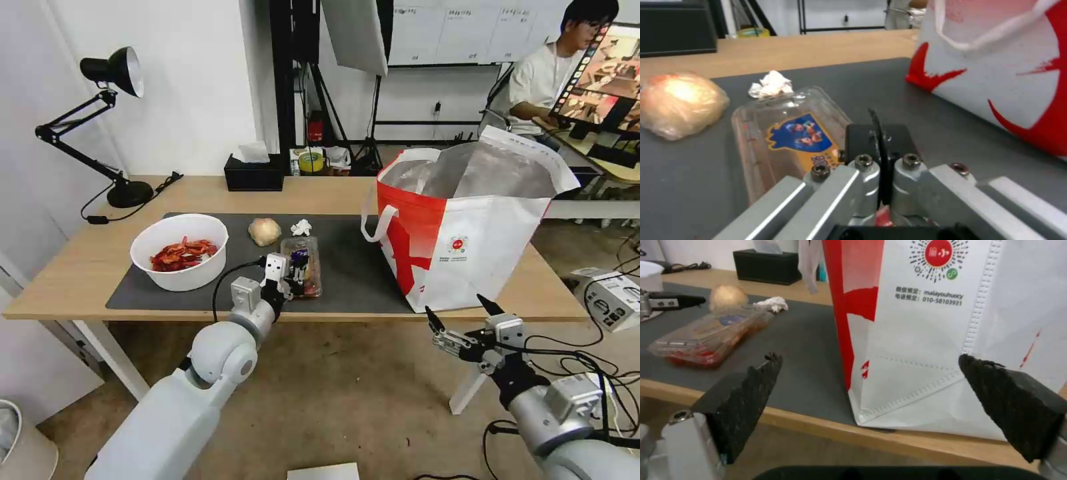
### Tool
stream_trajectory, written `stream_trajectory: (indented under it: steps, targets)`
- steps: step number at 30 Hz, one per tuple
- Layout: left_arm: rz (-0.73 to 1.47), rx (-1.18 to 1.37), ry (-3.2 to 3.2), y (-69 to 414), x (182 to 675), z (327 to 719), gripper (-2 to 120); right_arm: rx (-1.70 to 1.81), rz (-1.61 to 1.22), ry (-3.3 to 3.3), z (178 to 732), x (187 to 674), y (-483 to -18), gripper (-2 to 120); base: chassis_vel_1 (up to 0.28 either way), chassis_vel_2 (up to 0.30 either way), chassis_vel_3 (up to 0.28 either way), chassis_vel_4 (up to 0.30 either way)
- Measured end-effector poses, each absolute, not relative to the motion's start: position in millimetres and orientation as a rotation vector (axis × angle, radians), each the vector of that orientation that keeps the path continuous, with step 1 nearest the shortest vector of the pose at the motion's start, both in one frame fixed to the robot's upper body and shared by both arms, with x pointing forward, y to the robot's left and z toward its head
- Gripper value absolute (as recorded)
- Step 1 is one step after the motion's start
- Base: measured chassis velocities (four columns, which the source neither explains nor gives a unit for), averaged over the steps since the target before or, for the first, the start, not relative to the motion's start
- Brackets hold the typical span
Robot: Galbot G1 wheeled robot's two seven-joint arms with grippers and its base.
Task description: Pick up the trash from the table and place it into the takeout bag.
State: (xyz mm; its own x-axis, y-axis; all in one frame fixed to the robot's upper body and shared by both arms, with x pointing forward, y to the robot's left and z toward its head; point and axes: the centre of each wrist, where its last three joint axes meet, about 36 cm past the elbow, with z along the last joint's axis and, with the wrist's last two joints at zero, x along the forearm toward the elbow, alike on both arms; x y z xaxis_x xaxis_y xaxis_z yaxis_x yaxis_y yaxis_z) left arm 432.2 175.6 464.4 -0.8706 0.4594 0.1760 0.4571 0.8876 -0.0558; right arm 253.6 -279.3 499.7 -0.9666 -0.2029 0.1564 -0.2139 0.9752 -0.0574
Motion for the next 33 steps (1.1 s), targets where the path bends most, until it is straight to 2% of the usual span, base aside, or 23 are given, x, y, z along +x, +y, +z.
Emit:
stream_trajectory:
  steps: [15,22,25,33]
  targets:
    - [-0.102,-0.71,-2.807,188,442,453,0,0.326,0.036,-2.941,495,268,-277,100,0.0,0.0,0.0,0.0]
    - [-0.156,-0.712,-2.786,192,442,449,0,0.384,-0.317,-2.818,504,273,-274,100,0.0,0.0,0.0,0.0]
    - [-0.168,-0.725,-2.777,190,443,448,0,0.451,-0.571,-2.727,515,280,-274,100,0.0,0.0,0.0,0.0]
    - [-0.16,-0.728,-2.772,191,445,448,0,0.549,-0.744,-2.644,518,294,-274,100,0.0,0.0,0.0,0.0]
